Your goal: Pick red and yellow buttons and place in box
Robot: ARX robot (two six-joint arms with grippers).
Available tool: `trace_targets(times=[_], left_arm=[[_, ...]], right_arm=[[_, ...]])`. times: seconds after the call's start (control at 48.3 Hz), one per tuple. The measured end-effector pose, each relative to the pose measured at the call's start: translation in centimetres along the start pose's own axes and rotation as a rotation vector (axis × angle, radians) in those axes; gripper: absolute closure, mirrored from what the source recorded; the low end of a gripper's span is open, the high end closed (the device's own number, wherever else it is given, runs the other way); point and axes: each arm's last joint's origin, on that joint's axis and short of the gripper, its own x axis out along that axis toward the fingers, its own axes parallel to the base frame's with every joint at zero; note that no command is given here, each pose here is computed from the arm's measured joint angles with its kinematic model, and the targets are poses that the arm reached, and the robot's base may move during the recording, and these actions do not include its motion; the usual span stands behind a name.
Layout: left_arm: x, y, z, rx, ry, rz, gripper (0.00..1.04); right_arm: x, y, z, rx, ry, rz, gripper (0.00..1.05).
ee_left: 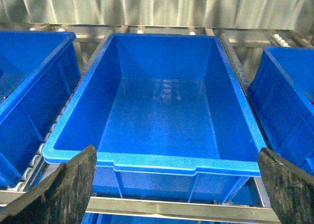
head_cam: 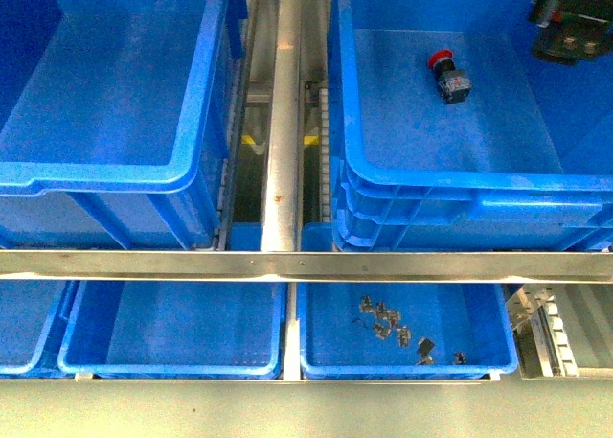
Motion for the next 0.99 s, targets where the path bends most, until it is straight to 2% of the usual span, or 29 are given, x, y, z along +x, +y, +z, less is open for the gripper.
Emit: trace_targets(times=[0.103, 0.228, 0.331, 0.807, 0.993], left_arm=[[0.0, 0.0, 0.0, 0.000, 0.000, 0.000, 0.08], [0.0, 0.0, 0.0, 0.000, 0.000, 0.000, 0.08], [0.0, 0.0, 0.0, 0.000, 0.000, 0.000, 0.08], [0.0, 0.0, 0.0, 0.000, 0.000, 0.000, 0.08], [0.0, 0.0, 0.0, 0.000, 0.000, 0.000, 0.08]], right_arm=[[-2.5, -1.7, 0.5, -0.087, -0.115, 0.010, 0.56], [-5.3, -3.5, -0.3, -0.134, -0.088, 0.006, 0.86], [-6.9, -4.4, -0.1, -0.146, -0.096, 0.002, 1.01], [-11.9, -7.0, -0.3, -0.146, -0.091, 0.002, 1.01], [-13.3, -7.0, -0.2, -0.146, -0.098, 0.001, 1.01]])
